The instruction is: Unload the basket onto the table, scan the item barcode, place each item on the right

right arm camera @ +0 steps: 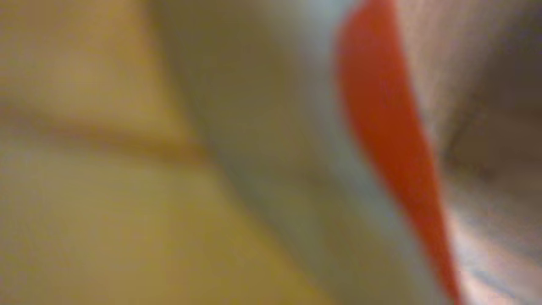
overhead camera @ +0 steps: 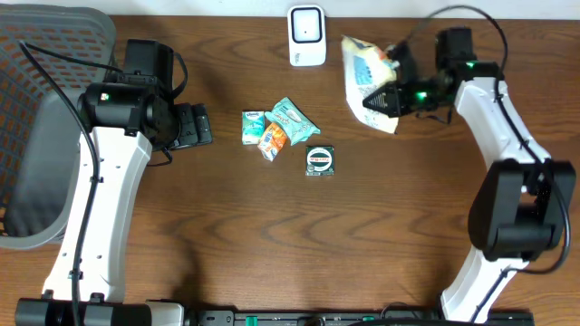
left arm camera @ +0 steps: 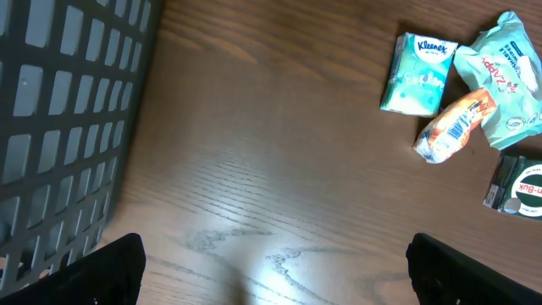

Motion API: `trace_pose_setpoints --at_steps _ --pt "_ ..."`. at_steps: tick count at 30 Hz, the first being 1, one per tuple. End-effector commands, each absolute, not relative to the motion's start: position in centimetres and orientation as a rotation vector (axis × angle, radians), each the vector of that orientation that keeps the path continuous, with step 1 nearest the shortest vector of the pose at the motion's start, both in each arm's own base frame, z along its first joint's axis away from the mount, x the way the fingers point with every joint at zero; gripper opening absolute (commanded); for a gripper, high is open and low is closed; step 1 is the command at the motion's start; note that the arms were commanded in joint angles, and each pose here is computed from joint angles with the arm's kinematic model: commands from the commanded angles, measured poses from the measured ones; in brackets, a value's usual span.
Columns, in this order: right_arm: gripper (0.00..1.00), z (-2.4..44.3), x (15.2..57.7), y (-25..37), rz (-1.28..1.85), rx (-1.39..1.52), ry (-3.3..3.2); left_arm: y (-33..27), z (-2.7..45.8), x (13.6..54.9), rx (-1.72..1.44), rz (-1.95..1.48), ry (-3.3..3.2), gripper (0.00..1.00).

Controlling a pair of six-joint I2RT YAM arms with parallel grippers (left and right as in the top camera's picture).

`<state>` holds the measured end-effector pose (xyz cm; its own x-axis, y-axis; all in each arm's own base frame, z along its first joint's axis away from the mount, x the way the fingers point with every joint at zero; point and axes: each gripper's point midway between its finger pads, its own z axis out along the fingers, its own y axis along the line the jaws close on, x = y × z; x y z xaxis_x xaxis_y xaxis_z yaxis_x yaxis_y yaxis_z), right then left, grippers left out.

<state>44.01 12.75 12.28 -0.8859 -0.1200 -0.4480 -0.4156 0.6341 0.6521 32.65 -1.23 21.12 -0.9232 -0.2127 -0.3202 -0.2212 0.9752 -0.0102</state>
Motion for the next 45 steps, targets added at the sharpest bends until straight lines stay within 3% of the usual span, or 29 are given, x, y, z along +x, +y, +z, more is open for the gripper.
trace_pose_setpoints --at_steps 1,6,10,12,16,22,27,31,33,35,42,45 --pt "0.01 12.7 43.0 12.9 1.564 -0.213 2.397 -0.9 21.0 32.6 -0.306 0.057 2.805 0.98" --pt "0.09 9.4 42.9 11.0 1.637 0.033 2.482 -0.9 21.0 32.6 -0.306 0.057 2.805 0.98" --pt "0.14 6.3 43.1 8.3 1.457 0.238 2.643 -0.9 21.0 32.6 -0.306 0.057 2.805 0.98" --pt "0.24 5.4 43.5 6.3 1.342 0.313 2.688 -0.9 21.0 32.6 -0.306 0.057 2.805 0.98" --pt "0.36 5.9 44.3 3.9 1.268 0.391 2.689 -0.9 21.0 32.6 -0.306 0.057 2.805 0.98" --pt "0.37 8.3 45.5 -0.6 0.964 0.468 2.786 -0.9 21.0 32.6 -0.306 0.057 2.805 0.98" --pt "0.39 10.3 45.6 -0.7 0.837 0.338 2.837 -0.9 21.0 32.6 -0.306 0.057 2.805 0.98" --pt "0.31 10.8 45.6 1.4 0.837 0.223 2.85 -0.9 21.0 32.6 -0.306 0.057 2.805 0.98" --pt "0.12 10.5 45.5 2.7 0.794 0.152 2.876 -0.9 21.0 32.6 -0.306 0.057 2.805 0.98" --pt "0.01 10.1 45.5 3.3 0.724 0.115 2.902 -0.9 21.0 32.6 -0.306 0.057 2.805 0.98" --pt "0.01 8.5 45.3 4.1 0.315 -0.016 2.99 -0.9 21.0 32.6 -0.306 0.057 2.805 0.98" --pt "0.01 9.0 45.8 6.0 0.274 -0.096 2.965 -0.9 21.0 32.6 -0.306 0.057 2.805 0.98"
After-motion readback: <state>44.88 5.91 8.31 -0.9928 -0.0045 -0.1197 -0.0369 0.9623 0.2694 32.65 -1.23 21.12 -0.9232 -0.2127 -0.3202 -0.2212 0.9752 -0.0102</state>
